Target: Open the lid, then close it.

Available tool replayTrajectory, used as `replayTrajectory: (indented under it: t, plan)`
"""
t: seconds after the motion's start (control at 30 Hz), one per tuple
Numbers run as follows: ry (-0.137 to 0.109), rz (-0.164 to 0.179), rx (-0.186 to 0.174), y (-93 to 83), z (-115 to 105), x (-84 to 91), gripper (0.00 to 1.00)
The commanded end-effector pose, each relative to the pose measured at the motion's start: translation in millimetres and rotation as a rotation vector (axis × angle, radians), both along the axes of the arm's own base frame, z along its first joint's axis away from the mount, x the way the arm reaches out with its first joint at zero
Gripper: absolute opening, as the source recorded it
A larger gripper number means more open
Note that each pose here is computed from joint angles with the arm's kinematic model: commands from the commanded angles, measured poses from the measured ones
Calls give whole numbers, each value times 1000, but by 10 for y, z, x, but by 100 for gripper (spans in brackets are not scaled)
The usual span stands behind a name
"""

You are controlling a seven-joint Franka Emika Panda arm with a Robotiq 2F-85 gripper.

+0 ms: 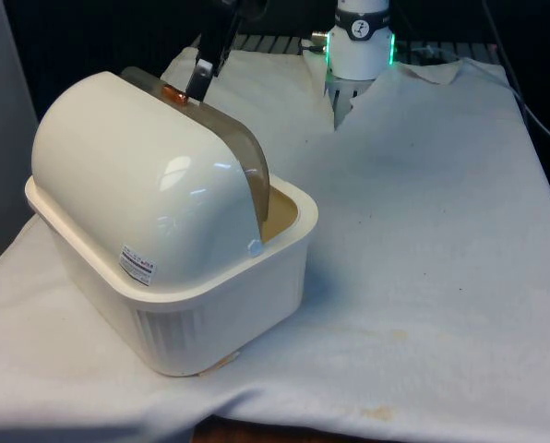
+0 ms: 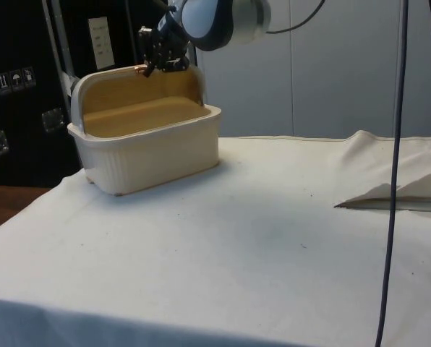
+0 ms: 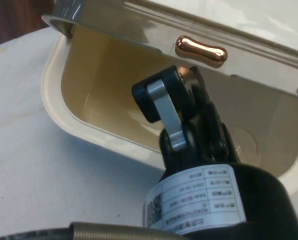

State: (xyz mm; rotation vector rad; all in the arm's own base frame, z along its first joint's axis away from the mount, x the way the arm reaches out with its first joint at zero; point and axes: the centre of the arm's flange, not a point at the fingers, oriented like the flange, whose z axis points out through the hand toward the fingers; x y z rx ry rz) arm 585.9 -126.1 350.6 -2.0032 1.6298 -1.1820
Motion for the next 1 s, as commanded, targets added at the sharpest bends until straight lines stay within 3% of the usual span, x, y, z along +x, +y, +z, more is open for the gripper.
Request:
replayTrajectory:
  t: [0.0,0.27,0.63,0.77,0.8,0.83,0.97]
  plan:
    - [-9,-13,0,-26,-1,-16,0]
    - [-16,2,-2,-24,139,-20,0]
    - [-32,63,-26,43,504,-22,0]
    - [-23,85,-41,54,565,-4,0]
    - [-21,73,-48,-7,528,-26,0]
    - [-20,90,-43,59,572,13,0]
    - [-7,91,-46,27,565,50,0]
